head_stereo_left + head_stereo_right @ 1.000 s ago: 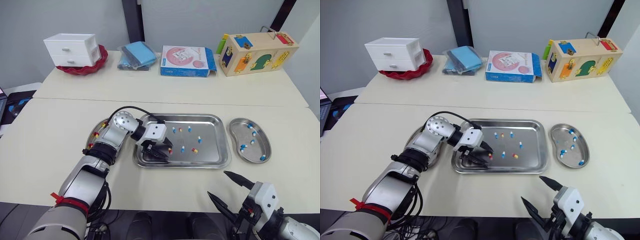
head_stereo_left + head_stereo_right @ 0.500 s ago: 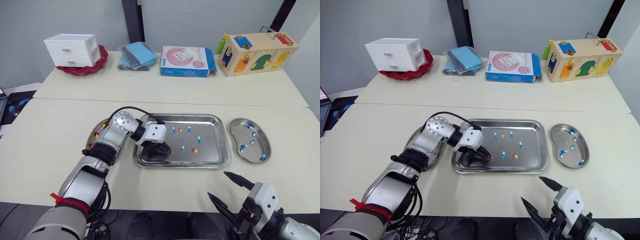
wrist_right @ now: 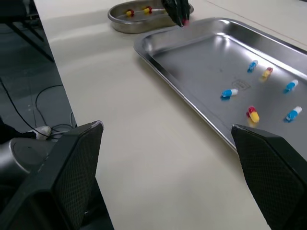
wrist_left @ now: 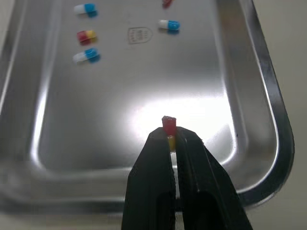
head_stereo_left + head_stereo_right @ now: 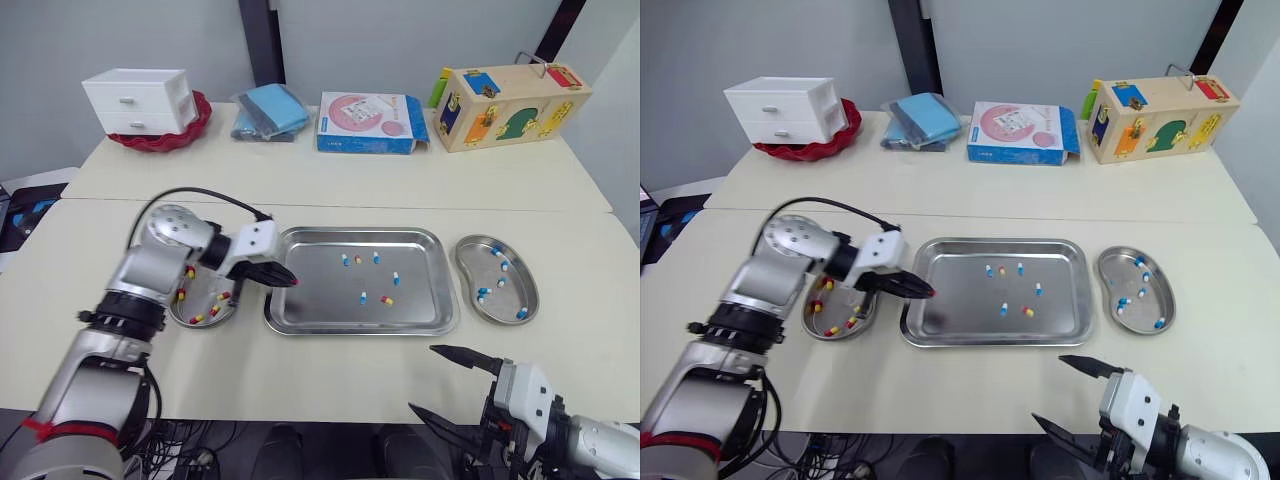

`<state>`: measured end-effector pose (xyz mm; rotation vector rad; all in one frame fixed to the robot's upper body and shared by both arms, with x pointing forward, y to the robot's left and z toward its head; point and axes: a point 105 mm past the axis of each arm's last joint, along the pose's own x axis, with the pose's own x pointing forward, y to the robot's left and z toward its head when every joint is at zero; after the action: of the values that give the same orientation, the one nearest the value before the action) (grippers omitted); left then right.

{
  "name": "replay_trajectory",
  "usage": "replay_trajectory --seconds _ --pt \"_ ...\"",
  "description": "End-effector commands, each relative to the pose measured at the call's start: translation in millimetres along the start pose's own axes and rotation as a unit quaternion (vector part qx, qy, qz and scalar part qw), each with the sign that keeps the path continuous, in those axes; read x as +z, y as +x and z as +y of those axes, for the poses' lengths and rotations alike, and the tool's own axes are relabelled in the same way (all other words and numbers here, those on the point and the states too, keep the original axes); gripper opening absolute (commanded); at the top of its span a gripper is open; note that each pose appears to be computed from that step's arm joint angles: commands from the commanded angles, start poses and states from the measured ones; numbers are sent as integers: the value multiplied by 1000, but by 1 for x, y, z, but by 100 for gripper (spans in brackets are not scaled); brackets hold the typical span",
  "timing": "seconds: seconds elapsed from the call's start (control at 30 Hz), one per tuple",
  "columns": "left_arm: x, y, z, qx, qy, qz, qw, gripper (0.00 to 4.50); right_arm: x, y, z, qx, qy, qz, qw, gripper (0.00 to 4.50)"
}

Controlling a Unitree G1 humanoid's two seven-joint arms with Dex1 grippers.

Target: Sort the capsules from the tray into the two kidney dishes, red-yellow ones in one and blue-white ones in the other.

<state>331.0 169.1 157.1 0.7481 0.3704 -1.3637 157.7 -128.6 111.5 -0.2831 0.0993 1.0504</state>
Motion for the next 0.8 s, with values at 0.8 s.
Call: replay_trajectory --seconds 0.8 --pt "-62 -72 -3 159 -121 78 977 104 -3 8 -13 39 6 -19 999 450"
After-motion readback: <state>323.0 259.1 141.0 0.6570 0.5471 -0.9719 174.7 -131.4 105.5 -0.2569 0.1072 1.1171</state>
